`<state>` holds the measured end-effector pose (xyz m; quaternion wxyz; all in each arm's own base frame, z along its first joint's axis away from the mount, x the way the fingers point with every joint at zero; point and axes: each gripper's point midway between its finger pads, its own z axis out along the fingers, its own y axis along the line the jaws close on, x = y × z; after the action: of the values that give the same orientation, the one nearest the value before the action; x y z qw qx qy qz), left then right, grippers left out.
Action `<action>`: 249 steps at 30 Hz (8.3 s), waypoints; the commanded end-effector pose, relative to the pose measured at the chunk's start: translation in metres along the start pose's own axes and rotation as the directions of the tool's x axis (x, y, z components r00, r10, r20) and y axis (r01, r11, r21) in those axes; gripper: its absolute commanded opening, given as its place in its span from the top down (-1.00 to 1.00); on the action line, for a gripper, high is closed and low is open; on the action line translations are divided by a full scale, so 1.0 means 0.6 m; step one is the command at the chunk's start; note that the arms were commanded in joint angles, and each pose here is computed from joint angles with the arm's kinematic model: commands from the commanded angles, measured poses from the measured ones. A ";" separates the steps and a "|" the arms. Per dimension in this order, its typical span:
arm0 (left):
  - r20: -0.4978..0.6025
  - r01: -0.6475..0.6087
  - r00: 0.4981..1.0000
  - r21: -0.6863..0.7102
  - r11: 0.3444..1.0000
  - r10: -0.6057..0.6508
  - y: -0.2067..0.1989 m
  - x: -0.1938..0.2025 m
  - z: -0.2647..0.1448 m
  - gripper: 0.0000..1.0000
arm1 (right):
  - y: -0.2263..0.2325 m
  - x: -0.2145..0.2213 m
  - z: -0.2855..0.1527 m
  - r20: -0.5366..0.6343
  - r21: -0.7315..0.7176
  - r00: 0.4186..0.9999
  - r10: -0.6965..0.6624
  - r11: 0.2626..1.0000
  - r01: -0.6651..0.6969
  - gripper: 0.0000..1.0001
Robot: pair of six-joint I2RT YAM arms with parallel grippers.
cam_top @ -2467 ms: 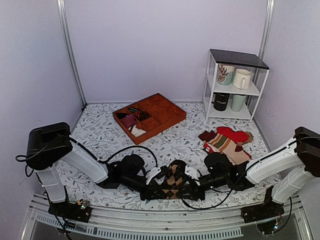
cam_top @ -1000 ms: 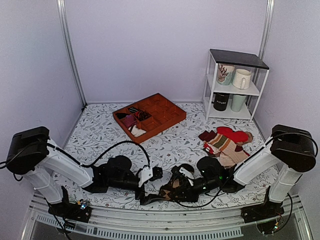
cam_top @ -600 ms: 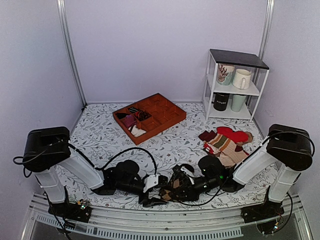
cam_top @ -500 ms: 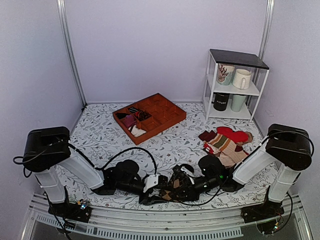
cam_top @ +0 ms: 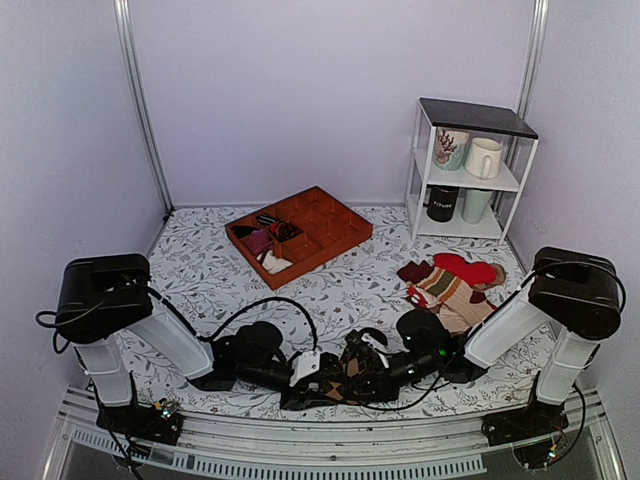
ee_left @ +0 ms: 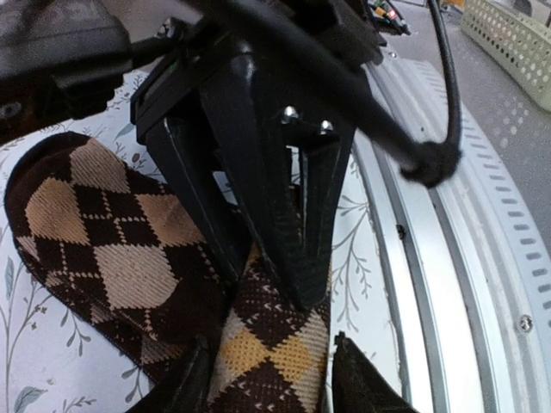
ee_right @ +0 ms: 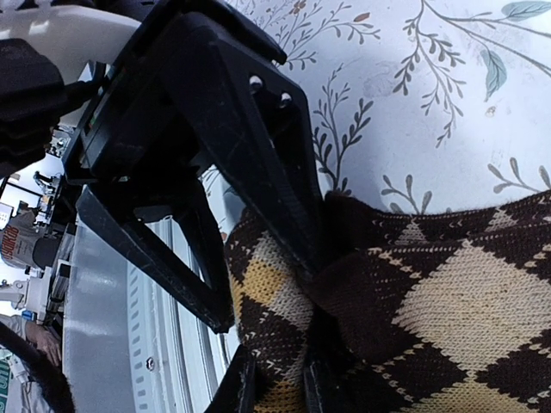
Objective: Roll the socks
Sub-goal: Roll a pair of socks at the center of the board.
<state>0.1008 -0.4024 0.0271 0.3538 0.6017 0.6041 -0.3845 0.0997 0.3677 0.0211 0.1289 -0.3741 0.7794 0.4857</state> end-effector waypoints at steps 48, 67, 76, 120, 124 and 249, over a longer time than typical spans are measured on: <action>-0.384 0.330 0.811 -0.323 0.887 -0.441 0.020 0.147 -0.057 1.00 | -0.159 -0.071 -0.026 -0.086 0.461 0.987 0.135 0.884 -0.080 0.26; -0.248 0.166 0.940 -0.268 0.949 -0.235 0.015 0.051 -0.062 1.00 | -0.164 -0.078 0.029 -0.145 0.370 0.981 0.125 0.927 -0.064 0.26; -0.242 0.130 0.954 -0.203 0.971 -0.179 0.021 0.046 -0.040 1.00 | -0.168 -0.064 0.029 -0.162 0.372 0.977 0.137 0.926 -0.068 0.25; -0.367 0.753 0.399 -0.392 0.529 -0.840 0.001 0.268 -0.086 1.00 | -0.009 -0.172 -0.104 0.073 0.277 0.885 -0.461 0.861 0.426 -0.49; -0.373 0.749 0.403 -0.390 0.536 -0.836 0.001 0.268 -0.086 1.00 | 0.023 -0.136 -0.090 0.088 0.187 0.837 -0.541 0.834 0.519 -0.53; -0.480 0.497 0.700 -0.205 0.844 -0.529 0.035 0.181 -0.011 1.00 | -0.049 -0.088 -0.073 -0.034 0.227 0.985 -0.171 0.958 0.174 0.12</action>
<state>0.1469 -0.4140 0.0183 0.2889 0.5370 0.7072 -0.3579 0.1492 0.3584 0.0317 0.1302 -0.4250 0.7873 0.4273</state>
